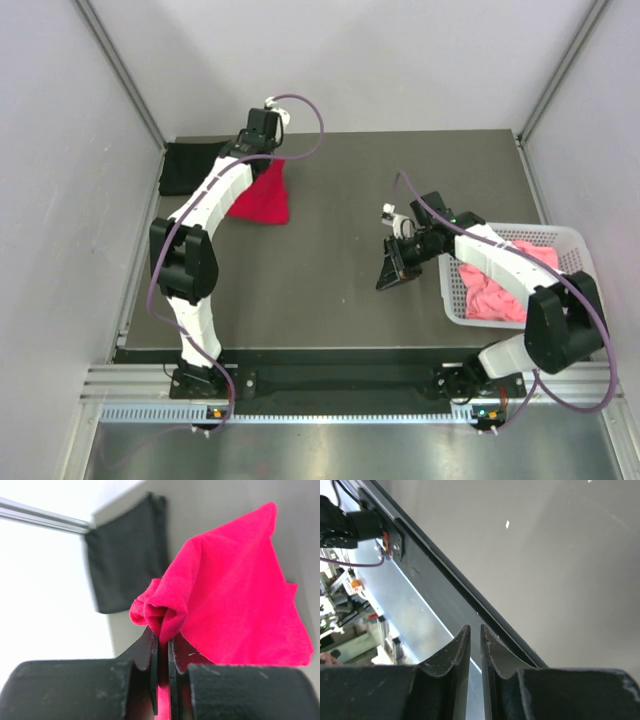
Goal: Fold and stack the t-shirts
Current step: Neatly place the folded tshirt to the corner
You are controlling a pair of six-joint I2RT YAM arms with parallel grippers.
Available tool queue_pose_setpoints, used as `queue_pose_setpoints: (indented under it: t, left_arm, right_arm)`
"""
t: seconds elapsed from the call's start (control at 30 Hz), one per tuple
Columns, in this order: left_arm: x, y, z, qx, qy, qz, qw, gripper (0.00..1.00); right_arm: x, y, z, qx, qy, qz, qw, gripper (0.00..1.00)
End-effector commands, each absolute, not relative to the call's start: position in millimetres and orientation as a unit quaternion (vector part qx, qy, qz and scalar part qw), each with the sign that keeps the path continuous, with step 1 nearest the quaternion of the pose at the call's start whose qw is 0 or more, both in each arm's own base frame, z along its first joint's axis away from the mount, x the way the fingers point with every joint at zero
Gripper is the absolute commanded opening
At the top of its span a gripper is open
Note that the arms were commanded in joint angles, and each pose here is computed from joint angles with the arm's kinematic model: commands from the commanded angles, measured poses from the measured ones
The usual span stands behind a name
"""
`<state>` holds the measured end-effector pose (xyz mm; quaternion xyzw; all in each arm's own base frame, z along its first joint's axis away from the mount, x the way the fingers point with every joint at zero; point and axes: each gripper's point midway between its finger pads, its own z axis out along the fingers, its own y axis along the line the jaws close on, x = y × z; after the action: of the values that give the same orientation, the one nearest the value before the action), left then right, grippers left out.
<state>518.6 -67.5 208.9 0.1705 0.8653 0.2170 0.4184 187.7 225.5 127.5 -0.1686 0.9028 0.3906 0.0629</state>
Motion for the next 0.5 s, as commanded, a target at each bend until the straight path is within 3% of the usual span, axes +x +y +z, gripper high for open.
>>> queue_pose_setpoints:
  t: [0.0, 0.47]
  left_arm:
    - [541.9, -42.2, 259.4, 0.176, 0.821, 0.302, 0.451, 0.0]
    - [585.6, 10.5, 280.0, 0.173, 0.772, 0.402, 0.461, 0.0]
  right_arm:
    - [195.7, 232.9, 131.0, -0.187, 0.9, 0.389, 0.063, 0.15]
    - [215.5, 240.3, 109.7, -0.179, 0.91, 0.375, 0.014, 0.14]
